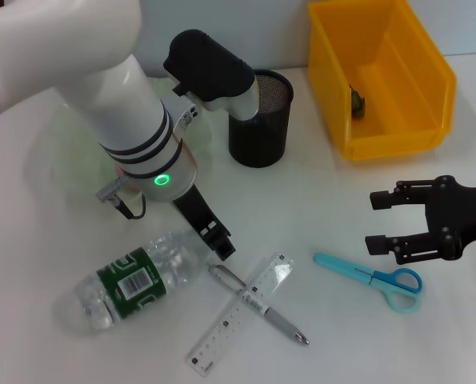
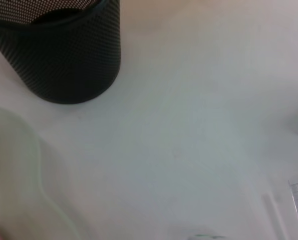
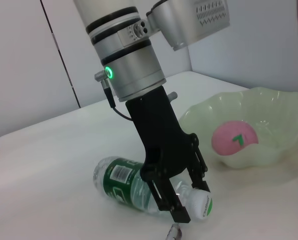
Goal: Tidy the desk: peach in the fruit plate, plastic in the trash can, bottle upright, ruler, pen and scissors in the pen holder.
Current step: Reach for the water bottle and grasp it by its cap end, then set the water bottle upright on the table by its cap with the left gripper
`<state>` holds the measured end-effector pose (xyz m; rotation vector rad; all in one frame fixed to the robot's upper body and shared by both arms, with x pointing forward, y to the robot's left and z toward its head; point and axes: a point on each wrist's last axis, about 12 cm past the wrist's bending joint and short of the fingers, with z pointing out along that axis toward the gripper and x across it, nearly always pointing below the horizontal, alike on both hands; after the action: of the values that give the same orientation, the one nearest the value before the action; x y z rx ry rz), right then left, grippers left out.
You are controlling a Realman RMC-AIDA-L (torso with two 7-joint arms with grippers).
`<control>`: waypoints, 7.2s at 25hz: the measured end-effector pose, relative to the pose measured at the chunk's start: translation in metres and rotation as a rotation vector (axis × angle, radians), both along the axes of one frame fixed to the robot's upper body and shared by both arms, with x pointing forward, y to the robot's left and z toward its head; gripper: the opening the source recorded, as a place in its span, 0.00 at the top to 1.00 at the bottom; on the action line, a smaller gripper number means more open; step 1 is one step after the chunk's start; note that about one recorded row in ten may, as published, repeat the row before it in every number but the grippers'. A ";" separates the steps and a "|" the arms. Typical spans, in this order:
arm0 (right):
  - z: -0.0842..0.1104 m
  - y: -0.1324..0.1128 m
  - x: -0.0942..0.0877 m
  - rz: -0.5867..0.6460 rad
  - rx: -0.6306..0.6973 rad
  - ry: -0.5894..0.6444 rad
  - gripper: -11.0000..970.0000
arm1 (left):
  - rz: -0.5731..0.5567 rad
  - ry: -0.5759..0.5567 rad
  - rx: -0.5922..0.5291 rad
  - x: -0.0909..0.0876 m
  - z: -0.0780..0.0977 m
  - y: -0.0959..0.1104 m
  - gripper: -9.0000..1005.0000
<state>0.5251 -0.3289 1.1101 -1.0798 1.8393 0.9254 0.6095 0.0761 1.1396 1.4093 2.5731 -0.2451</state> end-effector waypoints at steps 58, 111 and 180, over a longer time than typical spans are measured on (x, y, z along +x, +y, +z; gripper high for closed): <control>0.000 -0.006 -0.002 -0.023 0.001 -0.007 0.19 | 0.005 -0.034 -0.012 0.005 0.034 0.009 0.56; 0.003 -0.009 0.000 -0.021 -0.009 -0.027 0.19 | 0.140 -0.043 -0.191 -0.016 0.111 0.090 0.56; 0.004 -0.007 0.002 -0.031 -0.002 -0.019 0.19 | 0.225 -0.095 -0.186 -0.024 0.121 0.132 0.56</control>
<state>0.5276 -0.3359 1.1142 -1.0548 1.8365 0.8921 0.5855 0.2082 1.2604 1.0333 2.5286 -0.3614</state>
